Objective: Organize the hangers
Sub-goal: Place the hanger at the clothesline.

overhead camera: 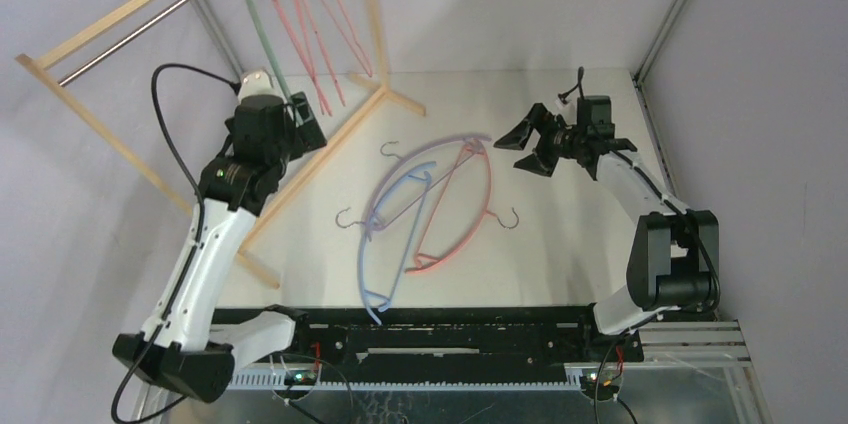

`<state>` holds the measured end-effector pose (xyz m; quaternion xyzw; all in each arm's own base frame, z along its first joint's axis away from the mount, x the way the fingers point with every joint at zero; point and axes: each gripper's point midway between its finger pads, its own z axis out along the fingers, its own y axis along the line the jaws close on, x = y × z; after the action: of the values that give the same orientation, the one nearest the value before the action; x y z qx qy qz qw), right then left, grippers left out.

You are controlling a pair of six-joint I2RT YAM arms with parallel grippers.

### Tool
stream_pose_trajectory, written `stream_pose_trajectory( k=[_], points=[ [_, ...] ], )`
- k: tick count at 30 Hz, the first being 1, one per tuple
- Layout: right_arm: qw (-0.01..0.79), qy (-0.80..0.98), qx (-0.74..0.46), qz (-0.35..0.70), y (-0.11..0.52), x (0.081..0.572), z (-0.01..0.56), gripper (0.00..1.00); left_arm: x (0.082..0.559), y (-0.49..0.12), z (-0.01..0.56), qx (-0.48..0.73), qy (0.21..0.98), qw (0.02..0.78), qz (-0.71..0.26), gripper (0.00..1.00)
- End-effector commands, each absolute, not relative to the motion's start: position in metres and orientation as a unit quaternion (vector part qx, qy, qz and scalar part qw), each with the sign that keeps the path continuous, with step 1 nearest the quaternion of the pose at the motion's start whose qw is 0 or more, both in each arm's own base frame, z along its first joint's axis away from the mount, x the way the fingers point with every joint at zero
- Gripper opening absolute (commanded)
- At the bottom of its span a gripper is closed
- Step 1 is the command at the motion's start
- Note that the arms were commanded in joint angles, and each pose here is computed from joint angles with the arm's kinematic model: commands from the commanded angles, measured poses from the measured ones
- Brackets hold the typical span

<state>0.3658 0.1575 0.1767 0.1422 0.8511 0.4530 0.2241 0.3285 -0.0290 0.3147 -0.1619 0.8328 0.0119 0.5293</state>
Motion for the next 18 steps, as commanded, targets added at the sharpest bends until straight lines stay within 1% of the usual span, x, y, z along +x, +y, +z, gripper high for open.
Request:
stream_pose_trajectory(
  k=[1,6,8,10,14,16,18],
  points=[
    [0.253,0.866,0.091,0.421,0.168,0.354,0.186,1.00,0.308,-0.040,0.304,-0.154,0.832,0.532,-0.031,1.00],
    [0.250,0.903,0.045,0.346,0.179,0.339,0.170,1.00,0.289,-0.065,0.313,-0.106,0.814,0.561,-0.108,0.99],
    [0.255,0.916,0.021,0.311,0.180,0.335,0.167,1.00,0.281,-0.077,0.314,-0.076,0.814,0.561,-0.131,1.00],
    [0.254,0.925,-0.002,0.283,0.181,0.330,0.163,1.00,0.272,-0.090,0.308,-0.050,0.822,0.548,-0.150,1.00],
    [0.243,0.937,-0.043,0.246,0.186,0.317,0.153,1.00,0.251,-0.112,0.272,-0.014,0.845,0.505,-0.178,0.99],
    [0.237,0.940,-0.047,0.239,0.188,0.313,0.149,1.00,0.240,-0.118,0.251,-0.014,0.855,0.485,-0.185,0.99],
    [0.236,0.941,-0.040,0.240,0.189,0.314,0.148,1.00,0.232,-0.123,0.236,-0.022,0.860,0.470,-0.196,0.97]
  ],
)
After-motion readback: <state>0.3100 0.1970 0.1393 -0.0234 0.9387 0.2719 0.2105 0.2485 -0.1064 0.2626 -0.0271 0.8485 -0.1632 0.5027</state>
